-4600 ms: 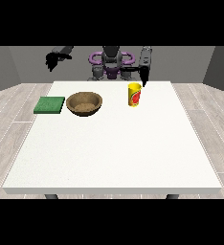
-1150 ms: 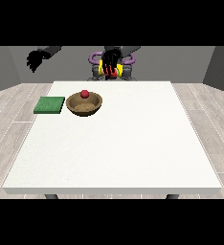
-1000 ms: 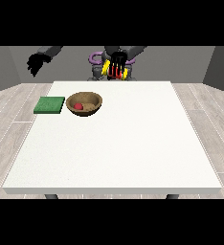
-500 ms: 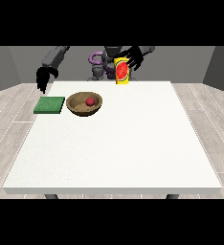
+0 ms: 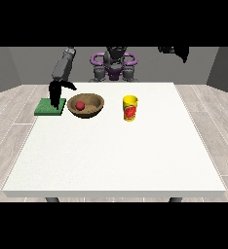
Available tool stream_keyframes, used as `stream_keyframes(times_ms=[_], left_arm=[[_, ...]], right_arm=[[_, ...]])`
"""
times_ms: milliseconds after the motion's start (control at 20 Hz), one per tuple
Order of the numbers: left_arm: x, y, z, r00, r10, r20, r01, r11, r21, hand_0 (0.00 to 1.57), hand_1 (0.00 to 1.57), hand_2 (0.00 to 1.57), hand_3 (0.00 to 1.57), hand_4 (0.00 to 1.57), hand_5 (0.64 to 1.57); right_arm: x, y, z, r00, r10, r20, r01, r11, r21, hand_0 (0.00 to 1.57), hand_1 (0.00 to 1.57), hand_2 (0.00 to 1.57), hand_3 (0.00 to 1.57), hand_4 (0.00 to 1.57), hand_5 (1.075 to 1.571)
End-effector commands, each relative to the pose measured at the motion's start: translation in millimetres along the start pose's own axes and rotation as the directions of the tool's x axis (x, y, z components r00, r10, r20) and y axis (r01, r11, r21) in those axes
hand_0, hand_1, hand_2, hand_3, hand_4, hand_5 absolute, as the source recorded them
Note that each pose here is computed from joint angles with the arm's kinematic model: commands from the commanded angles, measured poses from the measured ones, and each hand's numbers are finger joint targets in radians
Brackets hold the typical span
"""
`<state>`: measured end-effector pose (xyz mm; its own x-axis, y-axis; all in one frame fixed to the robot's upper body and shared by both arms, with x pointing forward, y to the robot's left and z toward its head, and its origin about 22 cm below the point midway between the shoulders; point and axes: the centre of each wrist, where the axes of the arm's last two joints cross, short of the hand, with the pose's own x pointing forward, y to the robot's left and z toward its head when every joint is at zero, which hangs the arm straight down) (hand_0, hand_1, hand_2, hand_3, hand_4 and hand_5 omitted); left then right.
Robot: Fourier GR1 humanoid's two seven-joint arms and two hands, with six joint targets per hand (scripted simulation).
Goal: Pick the cup and pour the ball into the bowl, then pick the bowl and place it on the pad
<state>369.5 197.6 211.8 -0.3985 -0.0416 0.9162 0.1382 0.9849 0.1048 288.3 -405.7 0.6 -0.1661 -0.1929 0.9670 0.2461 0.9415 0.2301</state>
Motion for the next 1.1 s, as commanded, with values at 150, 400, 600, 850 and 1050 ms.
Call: stream_keyframes(times_ms=[150,400,600,850,1050], left_arm=[[7,117,14,0.997,0.052,0.055,-0.053,0.999,0.009,0.00,0.00,0.00,0.00,0.31,1.508],[31,162,20,0.996,0.074,0.047,-0.074,0.997,0.010,0.00,0.00,0.00,0.00,0.28,1.510],[43,179,29,0.997,0.040,0.065,-0.044,0.997,0.058,0.00,0.00,0.00,0.00,0.27,1.506],[50,183,29,0.995,0.040,0.093,-0.046,0.997,0.067,0.00,0.00,0.00,0.00,0.24,1.494],[42,206,43,0.998,0.043,0.050,-0.048,0.993,0.104,0.00,0.00,0.00,0.00,0.24,1.504]], right_arm=[[-17,33,-5.7,0.999,-0.046,0.016,0.046,0.999,0.011,0.00,0.00,0.00,0.00,0.00,1.568],[-34,36,-11.5,0.999,-0.035,-0.029,0.037,0.998,0.056,0.00,0.00,0.00,0.00,0.00,1.568],[-47,48,-19.4,0.999,-0.035,-0.023,0.036,0.998,0.045,0.00,0.00,0.00,0.00,0.00,1.569],[-48,73,-35.4,1.000,-0.023,-0.015,0.024,0.998,0.053,0.00,0.00,0.00,0.00,0.00,1.571],[-65,84,-23.1,0.991,-0.100,-0.084,0.107,0.991,0.083,0.00,0.00,0.00,0.00,0.16,1.556]])
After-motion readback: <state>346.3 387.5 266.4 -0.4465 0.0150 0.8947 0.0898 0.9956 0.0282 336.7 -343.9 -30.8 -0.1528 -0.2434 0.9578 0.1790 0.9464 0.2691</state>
